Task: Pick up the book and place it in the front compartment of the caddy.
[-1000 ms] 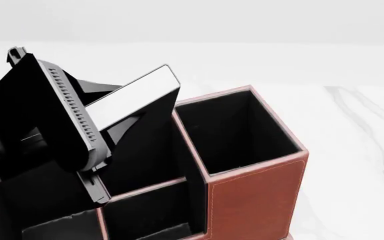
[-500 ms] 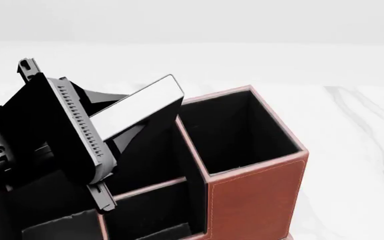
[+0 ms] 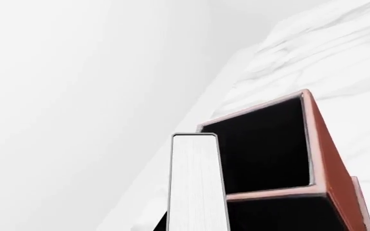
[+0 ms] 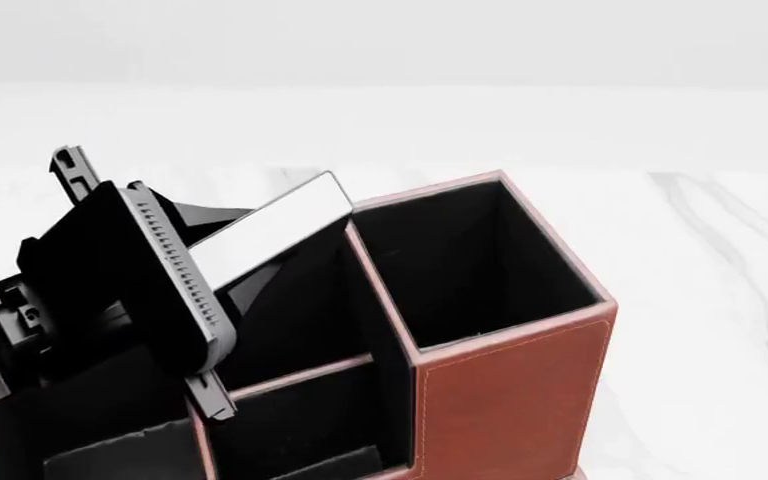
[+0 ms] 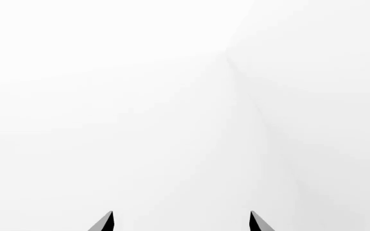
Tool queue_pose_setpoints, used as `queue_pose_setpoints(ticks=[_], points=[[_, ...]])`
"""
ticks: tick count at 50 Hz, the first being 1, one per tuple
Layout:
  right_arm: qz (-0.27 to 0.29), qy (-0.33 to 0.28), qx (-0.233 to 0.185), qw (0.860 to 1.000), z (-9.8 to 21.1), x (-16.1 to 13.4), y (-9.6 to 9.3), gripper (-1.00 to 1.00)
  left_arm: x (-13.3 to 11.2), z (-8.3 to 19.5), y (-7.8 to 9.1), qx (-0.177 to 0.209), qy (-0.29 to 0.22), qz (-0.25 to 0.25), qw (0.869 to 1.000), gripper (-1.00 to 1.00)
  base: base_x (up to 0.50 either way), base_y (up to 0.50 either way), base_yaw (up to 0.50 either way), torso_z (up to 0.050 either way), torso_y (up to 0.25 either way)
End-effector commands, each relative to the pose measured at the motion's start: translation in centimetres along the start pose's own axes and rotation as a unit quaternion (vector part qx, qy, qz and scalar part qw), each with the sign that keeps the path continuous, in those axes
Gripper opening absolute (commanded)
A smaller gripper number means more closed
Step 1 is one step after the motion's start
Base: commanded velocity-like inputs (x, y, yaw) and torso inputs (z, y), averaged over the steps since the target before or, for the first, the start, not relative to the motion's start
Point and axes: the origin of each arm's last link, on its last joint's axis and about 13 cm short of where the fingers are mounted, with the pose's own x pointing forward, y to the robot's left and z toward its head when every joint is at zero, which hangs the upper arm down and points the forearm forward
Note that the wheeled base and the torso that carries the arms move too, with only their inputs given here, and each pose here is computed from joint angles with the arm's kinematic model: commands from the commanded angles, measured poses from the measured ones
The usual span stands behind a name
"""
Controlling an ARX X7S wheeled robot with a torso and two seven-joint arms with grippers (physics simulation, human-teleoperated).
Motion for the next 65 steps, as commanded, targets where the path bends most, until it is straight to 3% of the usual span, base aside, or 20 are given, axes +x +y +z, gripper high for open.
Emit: queue_pose_setpoints(ticks=[1,18,43,46,47,65], points=[[0.008,-0.003,-0.025,1.0,-0.2,-0.4,0.1,1.0,0.6,-0.2,-1.2,0.002,-0.028,-0.023,0.999,-1.0,0.0,0.0,0.0,0.0,0.0],[0.01,-0.003,-0.025,1.0,-0.1,-0.3,0.2,1.0,1.3,-1.7,-1.8,-0.021,-0.026,-0.028,0.999,-1.0,0.0,0.0,0.0,0.001,0.002],[0.012,-0.005,-0.025,1.0,0.0,-0.2,0.3,1.0,1.9,-3.2,-2.2,-0.019,-0.019,-0.024,0.999,-1.0,0.0,0.0,0.0,0.0,0.001],[0.013,-0.005,-0.025,1.0,0.0,-0.2,0.3,1.0,2.0,-3.1,-2.2,-0.003,-0.034,-0.025,0.999,-1.0,0.0,0.0,0.0,0.0,0.003],[0.013,-0.005,-0.025,1.0,0.0,-0.3,0.3,1.0,2.0,-2.9,-2.2,-0.012,-0.036,-0.026,0.999,1.0,0.0,0.0,0.0,0.0,0.0],[0.014,-0.004,-0.025,1.0,-0.1,-0.3,0.4,1.0,1.3,-1.4,-1.7,-0.01,-0.058,-0.026,0.998,1.0,0.0,0.0,0.0,0.0,0.0]])
